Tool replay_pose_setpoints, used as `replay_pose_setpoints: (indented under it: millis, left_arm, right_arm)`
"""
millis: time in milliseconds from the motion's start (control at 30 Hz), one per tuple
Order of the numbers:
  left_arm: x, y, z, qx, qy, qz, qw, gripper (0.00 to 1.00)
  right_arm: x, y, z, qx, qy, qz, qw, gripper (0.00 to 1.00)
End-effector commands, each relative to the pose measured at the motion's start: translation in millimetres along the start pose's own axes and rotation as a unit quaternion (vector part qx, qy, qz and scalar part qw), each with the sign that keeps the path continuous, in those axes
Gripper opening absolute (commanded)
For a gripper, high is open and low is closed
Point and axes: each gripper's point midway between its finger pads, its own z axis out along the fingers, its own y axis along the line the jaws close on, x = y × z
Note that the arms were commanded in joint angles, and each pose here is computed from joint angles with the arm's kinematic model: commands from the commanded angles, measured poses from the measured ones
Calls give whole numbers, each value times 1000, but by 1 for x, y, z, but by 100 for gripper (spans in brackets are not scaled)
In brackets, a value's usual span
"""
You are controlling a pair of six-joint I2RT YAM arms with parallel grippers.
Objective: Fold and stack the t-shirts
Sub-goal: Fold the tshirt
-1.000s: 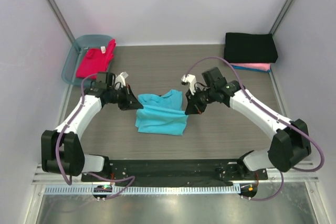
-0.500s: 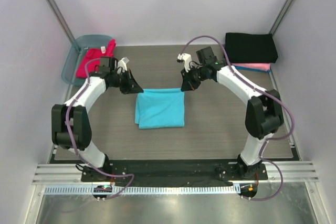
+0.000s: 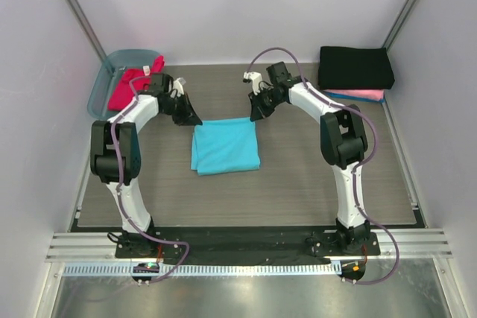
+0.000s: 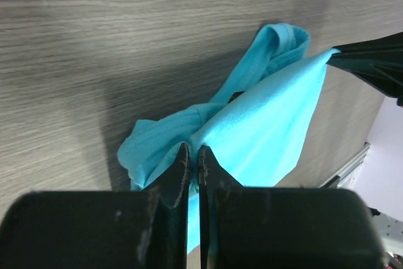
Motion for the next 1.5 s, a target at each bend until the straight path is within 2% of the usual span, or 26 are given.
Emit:
replay_pose_setpoints:
  millis: [0,67,133,167,200,233,300,333,467,567,633,700,733,833,867,967,1133,1300,1400,1467]
  left_arm:
    - [-20,4,-3,-18,-29,17,999,0]
    - [-24,9,-3,-34,-39,11,999,4]
    - [-31,11,-3,-41,-52,10,998,18]
    - [-33,11,-3,-42,-54,13,998,19]
    - [-39,8,-4,-40,-62,18,997,23]
    - [-42,7,-5,-42,-65,22,997,30]
    - [-52,7,-9,-54,-79,30,995,34]
    - [-60,3,-15,-58,-89,39,994,39]
    - [-78,-1,-45,-103,-130,63,984,53]
    - [-79,-20,-59,-78,-134,97,983,55]
    - [-63,-42,-59,-10,-96,144,985,54]
    - [-51,-45,-56,7,-66,156,986,54]
    - [-37,-45,-55,22,-38,157,987,53]
    - [-8,-41,-44,55,13,137,989,50]
    - [-2,-39,-40,60,23,131,989,50]
    - [19,-30,-29,65,55,115,990,48]
    - [51,-21,-14,81,103,82,988,45]
    - [62,-16,-7,61,118,83,988,45]
    - [67,-11,-3,50,126,83,987,45]
    - [70,-8,0,45,131,81,987,45]
  right_arm:
    - [-35,-14,-4,23,-44,-13,999,2]
    - [-45,-18,-3,29,-57,-2,998,2]
    - [-52,-22,-1,34,-66,0,997,5]
    - [-57,-25,-3,43,-71,-2,997,9]
    - [-60,-26,-3,48,-75,-3,996,15]
    - [-63,-29,-7,57,-77,-3,995,31]
    - [-65,-35,-13,83,-77,-2,994,44]
    - [-66,-35,-19,89,-79,0,993,50]
    - [-70,-29,-60,98,-102,26,990,57]
    - [-49,-33,-74,68,-105,99,987,59]
    - [-37,-34,-85,15,-113,150,982,62]
    - [-24,-34,-84,-28,-107,214,971,63]
    - [-24,-29,-92,-78,-118,236,961,65]
    - [-17,-18,-88,-155,-109,307,933,67]
    - [-17,-8,-87,-193,-108,306,926,67]
    - [-10,-11,-80,-220,-99,328,913,67]
    - [-4,-8,-70,-242,-90,339,905,67]
    - [9,-3,-57,-256,-71,360,894,68]
    - [20,-6,-48,-235,-58,353,904,67]
    - [32,-11,-40,-196,-39,332,922,64]
